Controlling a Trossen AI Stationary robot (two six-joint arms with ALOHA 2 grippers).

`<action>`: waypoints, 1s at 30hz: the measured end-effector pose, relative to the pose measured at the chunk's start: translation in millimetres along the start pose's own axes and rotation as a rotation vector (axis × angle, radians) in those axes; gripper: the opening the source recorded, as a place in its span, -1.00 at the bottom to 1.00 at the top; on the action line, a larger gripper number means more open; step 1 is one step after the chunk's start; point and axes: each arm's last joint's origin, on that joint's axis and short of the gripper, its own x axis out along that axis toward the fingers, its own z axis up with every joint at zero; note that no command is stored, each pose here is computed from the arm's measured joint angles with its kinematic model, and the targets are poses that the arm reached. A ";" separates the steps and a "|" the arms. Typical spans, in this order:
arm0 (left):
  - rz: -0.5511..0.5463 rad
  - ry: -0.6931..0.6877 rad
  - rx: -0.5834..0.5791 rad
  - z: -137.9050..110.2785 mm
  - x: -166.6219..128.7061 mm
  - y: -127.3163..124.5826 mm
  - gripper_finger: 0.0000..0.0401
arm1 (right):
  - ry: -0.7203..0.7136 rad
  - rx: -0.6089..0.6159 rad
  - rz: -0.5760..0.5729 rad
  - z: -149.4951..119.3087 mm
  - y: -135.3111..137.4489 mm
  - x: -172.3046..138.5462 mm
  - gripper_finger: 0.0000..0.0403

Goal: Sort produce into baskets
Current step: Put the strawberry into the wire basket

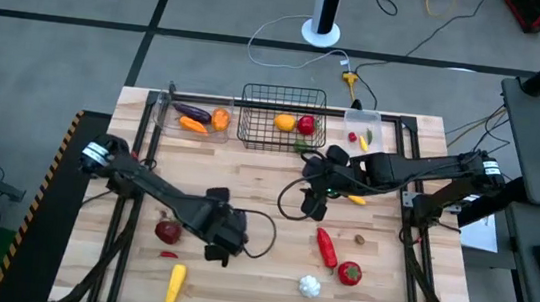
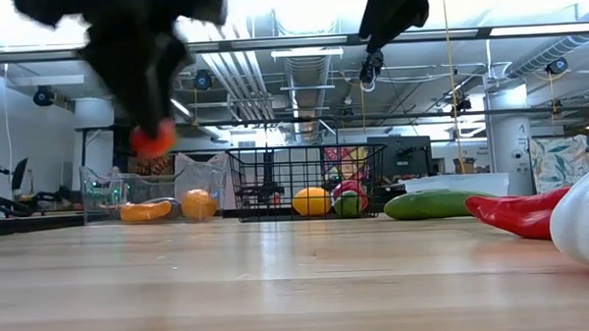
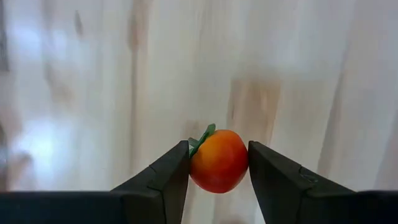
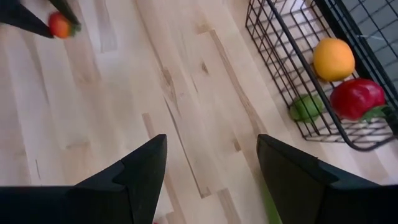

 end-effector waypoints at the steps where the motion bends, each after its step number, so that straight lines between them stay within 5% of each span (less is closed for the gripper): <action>1: -0.002 -0.024 0.020 5.6 -5.2 2.3 -0.28 | 0.011 -0.003 -0.004 -1.0 -0.4 0.0 0.20; 7: 0.011 -0.150 0.138 33.4 -35.1 30.5 -0.29 | 0.093 -0.007 -0.037 -9.3 -3.9 -0.5 0.20; 13: 0.059 -0.233 0.159 55.3 -40.3 86.3 -0.29 | 0.192 0.002 -0.084 -19.1 -8.5 -2.3 0.20; 24: 0.195 -0.223 -0.036 67.1 -8.5 238.5 -0.29 | 0.203 -0.003 -0.089 -20.2 -9.0 -2.6 0.20; 30: 0.136 -0.296 -0.161 59.4 -2.2 290.8 -0.29 | 0.203 -0.008 -0.088 -20.1 -9.0 -2.6 0.20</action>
